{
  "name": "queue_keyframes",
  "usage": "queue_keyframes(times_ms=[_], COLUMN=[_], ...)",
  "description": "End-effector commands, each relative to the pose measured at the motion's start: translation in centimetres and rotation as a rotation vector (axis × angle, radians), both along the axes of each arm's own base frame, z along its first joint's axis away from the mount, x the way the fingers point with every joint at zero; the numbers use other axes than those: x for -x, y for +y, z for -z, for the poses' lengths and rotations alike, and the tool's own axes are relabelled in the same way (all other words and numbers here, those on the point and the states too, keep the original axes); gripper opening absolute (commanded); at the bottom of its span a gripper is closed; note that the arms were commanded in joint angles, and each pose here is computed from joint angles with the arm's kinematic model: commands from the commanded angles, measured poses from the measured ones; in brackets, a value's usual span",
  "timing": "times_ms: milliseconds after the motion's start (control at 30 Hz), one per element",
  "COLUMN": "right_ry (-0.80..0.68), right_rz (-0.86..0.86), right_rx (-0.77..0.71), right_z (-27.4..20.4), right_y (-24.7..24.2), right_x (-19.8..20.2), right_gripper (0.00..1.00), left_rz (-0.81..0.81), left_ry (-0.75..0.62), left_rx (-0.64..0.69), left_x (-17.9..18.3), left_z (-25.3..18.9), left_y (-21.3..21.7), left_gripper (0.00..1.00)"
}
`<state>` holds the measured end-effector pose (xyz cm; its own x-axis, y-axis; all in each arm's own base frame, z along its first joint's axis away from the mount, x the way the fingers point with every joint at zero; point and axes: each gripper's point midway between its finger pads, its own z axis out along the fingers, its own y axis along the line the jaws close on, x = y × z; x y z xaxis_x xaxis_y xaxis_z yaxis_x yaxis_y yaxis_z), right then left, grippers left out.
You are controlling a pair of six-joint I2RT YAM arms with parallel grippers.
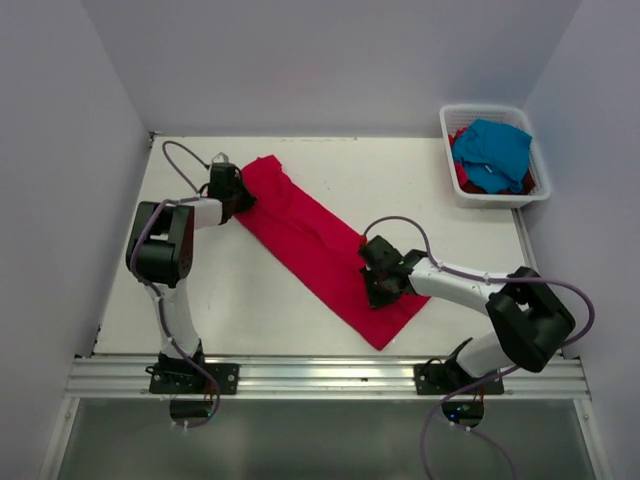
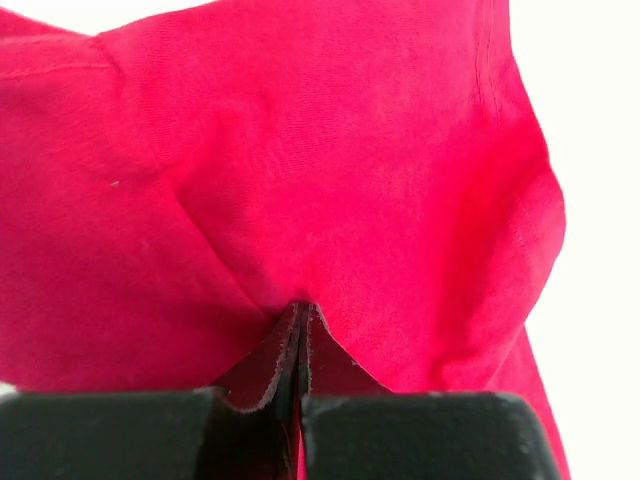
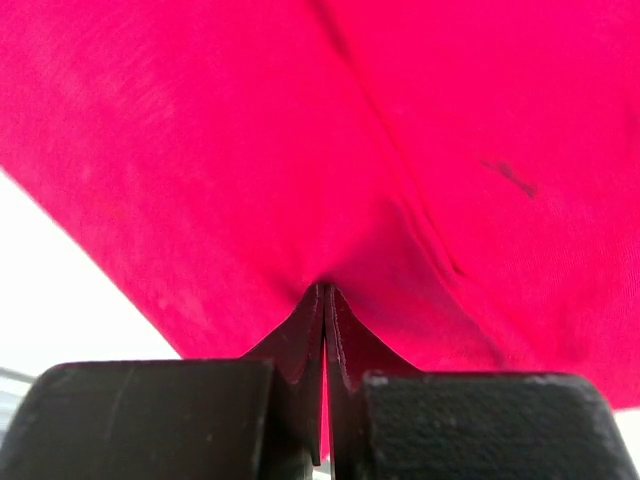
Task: Fold and stack the t-shirts
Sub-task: Rotate the tshirt 90 degrees
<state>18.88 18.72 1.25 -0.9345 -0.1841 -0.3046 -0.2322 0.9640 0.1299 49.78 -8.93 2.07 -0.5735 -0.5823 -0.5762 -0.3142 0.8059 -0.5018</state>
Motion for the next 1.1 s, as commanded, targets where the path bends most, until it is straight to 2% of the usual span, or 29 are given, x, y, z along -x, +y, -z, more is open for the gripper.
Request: queue_keyframes(times_ms=[0,133,267,667,933,1067], right_ry=[0.152,0.178,0.217,0.265,0.222,0.081], right_rz=[-0.064,-0.099,-0.18,-0.366,-0.406,-0.39], right_rx=[-0.074,-0.102,-0.116,-0.156,-0.138,-0.103], right_z=[1.2,1.6,2.1,2.9,2.5,0.9], right_y=[1.5,3.2,5.3,12.8,15.6,15.7], right_x=[4.6,6.3,9.0,14.7,15.0,12.4], right_gripper=[0.0,0.0,0.0,0.0,0.0,0.0], left_rz=[0.12,0.19,0.287,0.44,0.481,0.538], left_ry=[0.038,0.048,0.011,-0.035,-0.068,-0.145], left_rx=[0.075,0.176,0.279,0.436,0.482,0.508], left_x=[-1.1,-2.4,-4.0,-7.7,-9.1,-8.9], left_z=[1.5,3.1,2.5,2.0,0.9,-2.1], left_y=[-2.5,-4.8,-7.2,-10.9,-12.5,-13.3], left_gripper=[0.0,0.0,0.0,0.0,0.0,0.0])
